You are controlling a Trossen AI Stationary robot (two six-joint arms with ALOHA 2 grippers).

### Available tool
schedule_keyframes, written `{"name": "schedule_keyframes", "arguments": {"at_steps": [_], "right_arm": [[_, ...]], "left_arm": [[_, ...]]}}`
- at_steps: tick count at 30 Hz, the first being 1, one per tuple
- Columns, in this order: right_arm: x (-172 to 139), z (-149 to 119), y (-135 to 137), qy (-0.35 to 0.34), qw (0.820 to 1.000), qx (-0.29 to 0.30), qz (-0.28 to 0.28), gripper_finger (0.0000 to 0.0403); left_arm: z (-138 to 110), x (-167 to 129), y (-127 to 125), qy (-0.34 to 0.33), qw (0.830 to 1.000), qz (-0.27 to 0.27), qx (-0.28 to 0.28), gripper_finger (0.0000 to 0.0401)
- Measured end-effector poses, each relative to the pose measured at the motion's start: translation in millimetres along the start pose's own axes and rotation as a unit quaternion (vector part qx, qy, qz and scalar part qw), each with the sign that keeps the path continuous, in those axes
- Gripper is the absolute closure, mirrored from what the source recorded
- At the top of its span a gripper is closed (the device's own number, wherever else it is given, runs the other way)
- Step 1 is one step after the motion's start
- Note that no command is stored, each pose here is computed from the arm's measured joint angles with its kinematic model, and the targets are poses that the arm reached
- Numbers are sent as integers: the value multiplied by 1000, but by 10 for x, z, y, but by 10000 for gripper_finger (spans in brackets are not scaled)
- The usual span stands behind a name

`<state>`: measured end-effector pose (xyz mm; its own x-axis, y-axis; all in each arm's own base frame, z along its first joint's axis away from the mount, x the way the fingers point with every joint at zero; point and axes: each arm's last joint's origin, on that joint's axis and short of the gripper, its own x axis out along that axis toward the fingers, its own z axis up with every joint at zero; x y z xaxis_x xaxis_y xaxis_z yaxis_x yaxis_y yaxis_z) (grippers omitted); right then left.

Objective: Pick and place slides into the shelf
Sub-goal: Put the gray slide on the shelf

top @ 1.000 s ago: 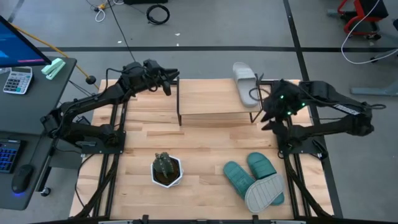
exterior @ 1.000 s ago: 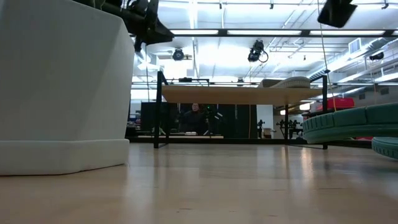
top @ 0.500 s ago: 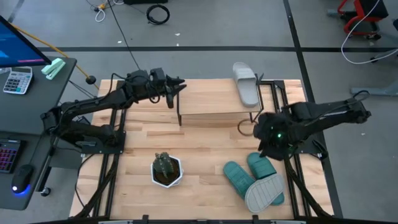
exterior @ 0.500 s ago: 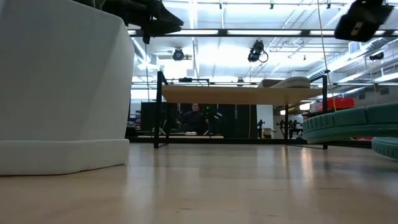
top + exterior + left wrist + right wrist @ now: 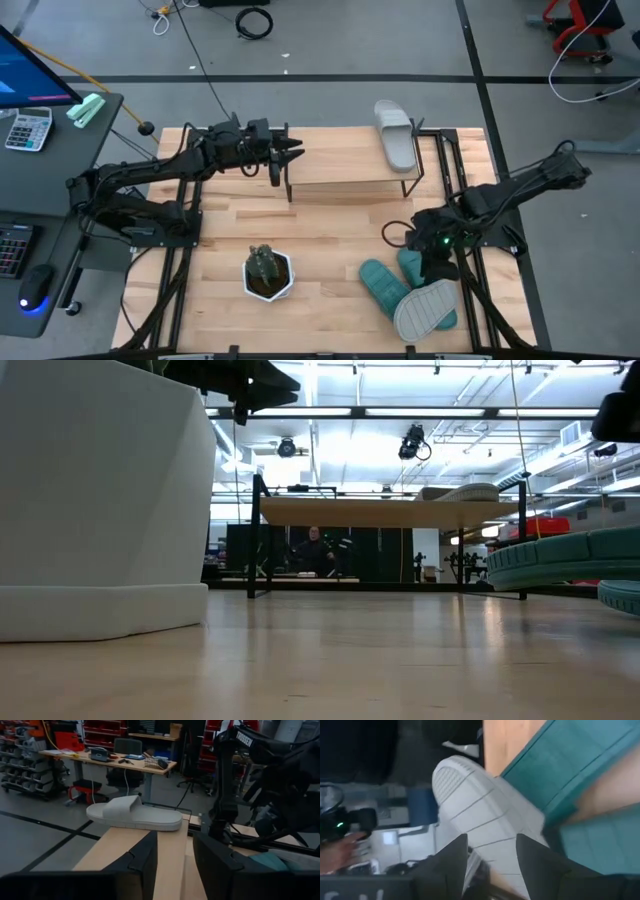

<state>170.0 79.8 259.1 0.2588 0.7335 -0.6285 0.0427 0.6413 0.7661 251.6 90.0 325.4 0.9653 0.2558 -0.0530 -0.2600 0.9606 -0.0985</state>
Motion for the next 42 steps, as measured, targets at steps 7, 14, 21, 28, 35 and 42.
{"name": "schedule_keyframes", "arguments": {"at_steps": [7,14,21,28,35,42], "right_arm": [[147,47,-53,28,999,-23,-6,228],[333,141,-85,43,997,-60,-9,172],[517,119,-70,73,994,-76,-15,87],[708,141,-95,72,991,-102,-48,33],[887,120,-108,95,985,-132,-55,31],[934,105,-114,88,983,-141,-81,147]], "left_arm": [[0,0,0,0,1000,0,0,266],[-3,0,0,1,1000,0,0,269],[-7,0,0,4,1000,0,0,260],[-27,-1,9,14,1000,3,-1,265],[-42,-1,10,22,1000,3,-8,261],[-42,-1,10,22,1000,3,-12,265]]}}
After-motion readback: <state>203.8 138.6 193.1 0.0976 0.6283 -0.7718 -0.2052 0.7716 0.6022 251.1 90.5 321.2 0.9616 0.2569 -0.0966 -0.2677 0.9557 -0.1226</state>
